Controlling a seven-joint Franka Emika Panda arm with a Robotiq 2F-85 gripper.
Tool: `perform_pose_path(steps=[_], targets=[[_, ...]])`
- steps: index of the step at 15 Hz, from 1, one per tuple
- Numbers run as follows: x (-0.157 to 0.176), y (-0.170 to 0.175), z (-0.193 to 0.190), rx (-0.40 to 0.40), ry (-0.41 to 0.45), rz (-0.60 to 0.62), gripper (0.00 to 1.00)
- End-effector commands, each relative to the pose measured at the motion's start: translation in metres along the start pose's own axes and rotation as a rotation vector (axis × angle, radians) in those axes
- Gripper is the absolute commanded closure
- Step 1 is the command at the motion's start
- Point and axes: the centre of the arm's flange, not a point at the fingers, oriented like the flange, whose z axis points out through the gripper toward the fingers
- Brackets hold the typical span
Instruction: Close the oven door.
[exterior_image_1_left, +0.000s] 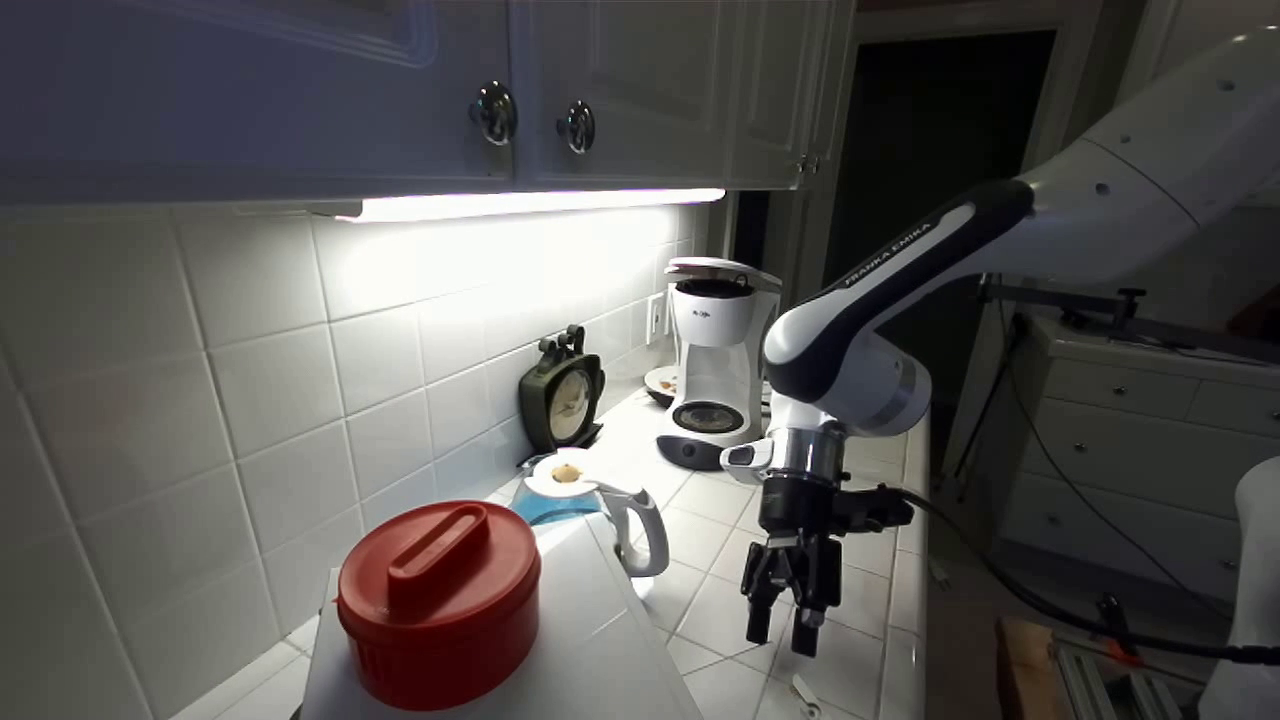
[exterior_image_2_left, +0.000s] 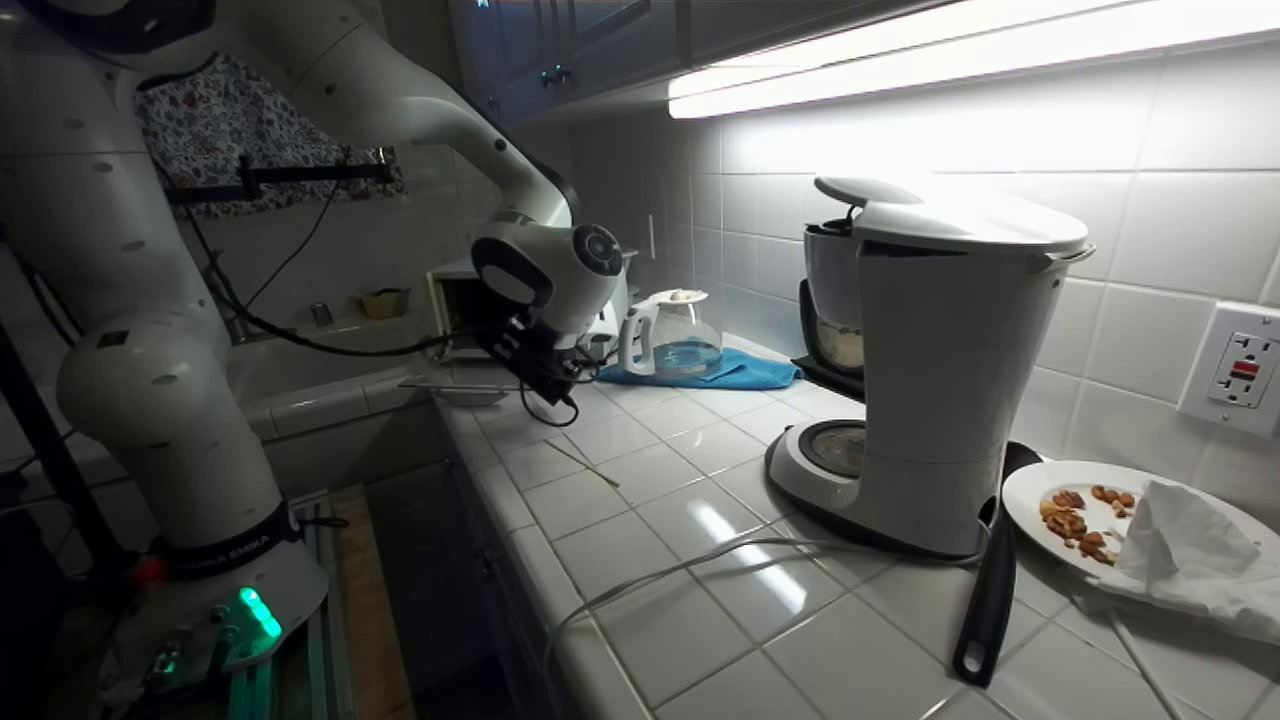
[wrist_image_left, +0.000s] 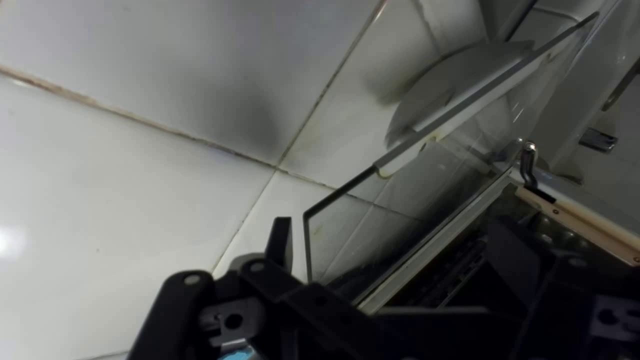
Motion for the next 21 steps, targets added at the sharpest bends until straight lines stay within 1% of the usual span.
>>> perform_pose_path(steps=[1,8,21], targets=[[0.005,0.012,0.004,0.05,0.019,0.006,0.0],[0.008,0.02,0.008,0.096,0.011,0.024,0.0],[0.012,0.028,0.006,0.277,0.018,0.069,0.0]])
